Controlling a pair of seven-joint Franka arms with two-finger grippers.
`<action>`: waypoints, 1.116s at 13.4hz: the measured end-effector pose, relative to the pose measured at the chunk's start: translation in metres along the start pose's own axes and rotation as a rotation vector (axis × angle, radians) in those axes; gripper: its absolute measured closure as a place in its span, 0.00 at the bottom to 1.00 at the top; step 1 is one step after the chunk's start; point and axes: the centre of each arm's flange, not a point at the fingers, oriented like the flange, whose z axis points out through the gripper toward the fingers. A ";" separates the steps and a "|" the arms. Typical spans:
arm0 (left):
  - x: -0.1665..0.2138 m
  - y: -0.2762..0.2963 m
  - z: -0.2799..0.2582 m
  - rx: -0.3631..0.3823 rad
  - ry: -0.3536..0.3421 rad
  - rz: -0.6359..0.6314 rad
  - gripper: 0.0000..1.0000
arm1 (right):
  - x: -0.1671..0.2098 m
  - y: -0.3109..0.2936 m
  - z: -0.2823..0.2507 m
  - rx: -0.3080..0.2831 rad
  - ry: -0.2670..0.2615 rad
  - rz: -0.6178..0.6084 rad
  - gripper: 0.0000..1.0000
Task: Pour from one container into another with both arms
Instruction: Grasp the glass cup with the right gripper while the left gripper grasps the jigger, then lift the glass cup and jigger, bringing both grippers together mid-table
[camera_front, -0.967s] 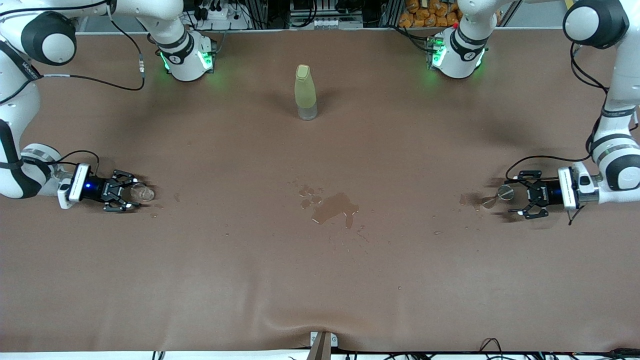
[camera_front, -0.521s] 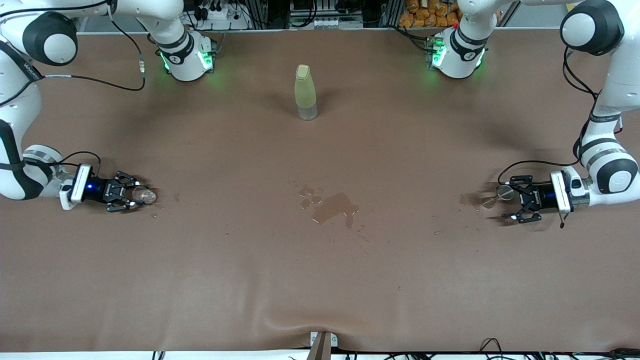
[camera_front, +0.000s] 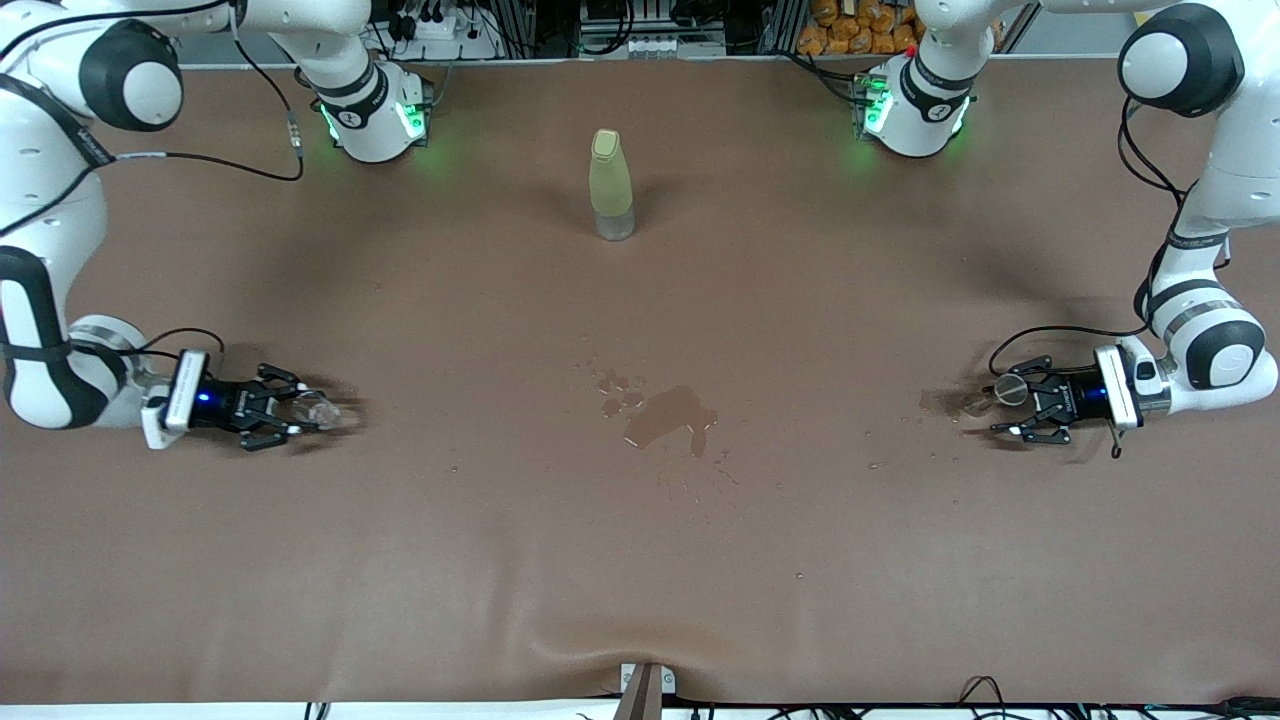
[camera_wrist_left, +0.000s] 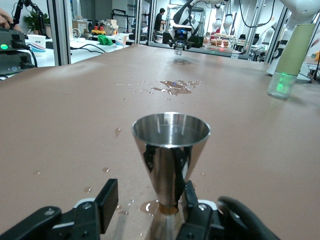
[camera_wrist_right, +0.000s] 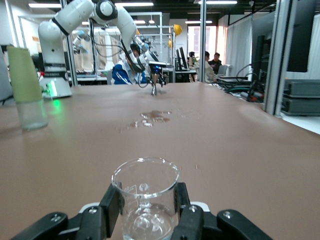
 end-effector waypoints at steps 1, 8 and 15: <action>0.001 -0.001 0.001 -0.001 0.003 0.002 0.41 | 0.009 0.007 0.020 0.021 0.007 0.024 0.51; 0.005 -0.002 0.005 -0.011 0.017 0.008 0.74 | 0.083 0.039 0.072 0.032 0.054 0.071 0.51; 0.028 -0.017 0.010 -0.019 0.026 0.074 0.78 | 0.158 0.012 0.176 -0.109 0.090 0.119 0.51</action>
